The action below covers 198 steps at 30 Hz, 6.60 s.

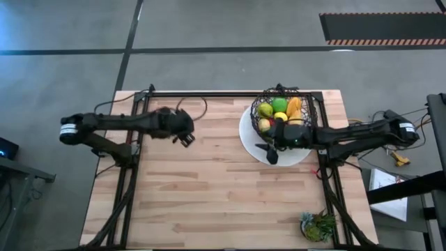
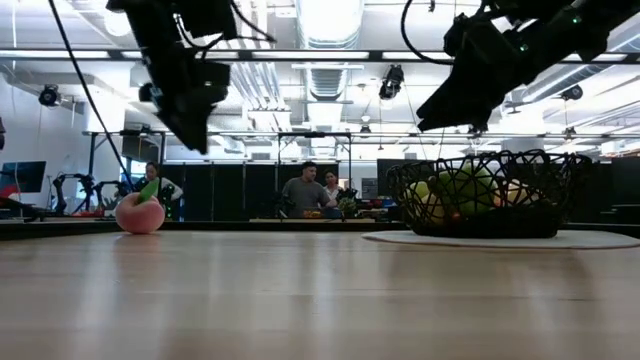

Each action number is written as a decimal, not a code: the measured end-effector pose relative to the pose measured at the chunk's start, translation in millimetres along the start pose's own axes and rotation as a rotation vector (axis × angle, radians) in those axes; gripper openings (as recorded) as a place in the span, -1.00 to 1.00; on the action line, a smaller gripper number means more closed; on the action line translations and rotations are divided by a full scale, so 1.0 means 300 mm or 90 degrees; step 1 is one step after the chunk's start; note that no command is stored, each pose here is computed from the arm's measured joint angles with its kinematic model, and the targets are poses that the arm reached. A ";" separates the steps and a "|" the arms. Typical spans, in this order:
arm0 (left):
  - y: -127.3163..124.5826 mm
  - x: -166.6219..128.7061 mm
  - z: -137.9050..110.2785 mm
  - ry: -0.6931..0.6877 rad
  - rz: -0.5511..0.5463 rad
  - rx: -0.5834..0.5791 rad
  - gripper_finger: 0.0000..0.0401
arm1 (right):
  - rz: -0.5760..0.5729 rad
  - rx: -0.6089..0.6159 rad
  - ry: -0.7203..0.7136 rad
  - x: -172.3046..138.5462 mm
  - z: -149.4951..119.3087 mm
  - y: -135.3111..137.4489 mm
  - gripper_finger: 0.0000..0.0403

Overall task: Build produce basket
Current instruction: Put the pink peach into the black wire basket, then return to Home Position

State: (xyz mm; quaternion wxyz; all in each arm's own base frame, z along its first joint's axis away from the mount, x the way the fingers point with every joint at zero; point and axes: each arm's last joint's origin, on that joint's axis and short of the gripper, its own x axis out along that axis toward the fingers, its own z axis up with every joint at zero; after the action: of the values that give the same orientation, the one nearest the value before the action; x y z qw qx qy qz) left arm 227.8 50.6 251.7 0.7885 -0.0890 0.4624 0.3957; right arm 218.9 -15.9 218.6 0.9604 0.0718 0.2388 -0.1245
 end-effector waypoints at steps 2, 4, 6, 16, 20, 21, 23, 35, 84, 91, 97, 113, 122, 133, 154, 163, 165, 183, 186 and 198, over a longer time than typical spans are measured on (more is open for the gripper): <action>0.048 -0.010 0.010 0.052 0.015 -0.002 0.04 | 0.003 -0.014 0.002 0.005 -0.003 0.010 0.12; 0.090 -0.011 0.009 0.107 0.026 -0.009 0.10 | 0.006 -0.020 0.003 0.009 -0.005 0.016 0.12; 0.129 -0.002 0.002 0.154 0.041 -0.021 0.20 | 0.008 -0.028 0.000 0.010 -0.004 0.017 0.12; 0.256 0.133 -0.020 0.253 0.095 -0.129 0.88 | 0.008 -0.083 -0.005 0.010 -0.001 0.017 0.12; 0.286 0.201 -0.032 0.272 0.112 -0.150 0.98 | 0.014 -0.093 -0.004 0.011 -0.002 0.018 0.12; 0.293 0.219 -0.034 0.275 0.118 -0.156 0.99 | 0.015 -0.095 -0.004 0.011 -0.003 0.018 0.12; 0.300 0.251 -0.034 0.270 0.136 -0.164 0.98 | 0.014 -0.095 -0.001 0.011 -0.008 0.017 0.12; 0.293 0.374 -0.069 0.302 0.268 -0.106 0.99 | 0.017 -0.086 0.025 0.017 -0.053 0.010 0.12; -0.381 0.125 0.717 -0.153 -0.189 0.199 0.46 | 0.000 0.128 -0.083 -0.484 -0.066 -0.018 0.12; -0.449 0.244 0.779 -0.197 -0.274 0.178 0.46 | -0.047 0.133 -0.108 -0.488 -0.064 -0.028 0.12; -0.487 0.343 0.776 -0.219 -0.287 0.162 0.56 | -0.057 0.139 -0.109 -0.480 -0.066 -0.025 0.12; -0.454 0.422 0.774 -0.216 -0.281 0.132 0.65 | -0.053 0.144 -0.117 -0.479 -0.063 -0.023 0.12; -0.448 0.464 0.748 -0.184 -0.329 0.147 0.71 | -0.053 0.143 -0.116 -0.477 -0.064 -0.023 0.12; -0.398 0.488 0.767 -0.179 -0.331 0.111 0.95 | -0.049 0.140 -0.110 -0.476 -0.067 -0.022 0.12; -0.235 0.055 0.769 -0.219 -0.290 0.218 0.92 | -0.080 0.155 0.016 -0.474 -0.138 -0.045 0.12; -0.104 -0.005 0.484 -0.269 -0.267 0.134 0.91 | 0.013 0.186 0.051 -0.408 -0.186 -0.011 0.09; -0.075 -0.012 0.398 -0.304 -0.282 0.096 0.91 | 0.077 0.169 0.029 -0.361 -0.197 0.019 0.01; 0.134 -0.081 -0.133 -0.536 -0.375 -0.057 0.91 | 0.268 -0.031 -0.406 -0.347 -0.186 0.016 -0.95; 0.167 -0.098 -0.192 -0.572 -0.388 -0.077 0.91 | 0.272 -0.022 -0.418 -0.350 -0.205 0.009 -0.96; 0.242 -0.128 -0.357 -0.632 -0.448 -0.077 0.91 | 0.287 0.034 -0.417 -0.336 -0.259 -0.004 -0.96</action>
State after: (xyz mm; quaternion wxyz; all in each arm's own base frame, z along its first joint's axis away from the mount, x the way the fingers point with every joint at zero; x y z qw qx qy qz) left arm 96.1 24.4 239.2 0.9867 -0.0863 -0.0408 0.1313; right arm 98.2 19.0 198.6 0.9867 0.1041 -0.1054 0.0671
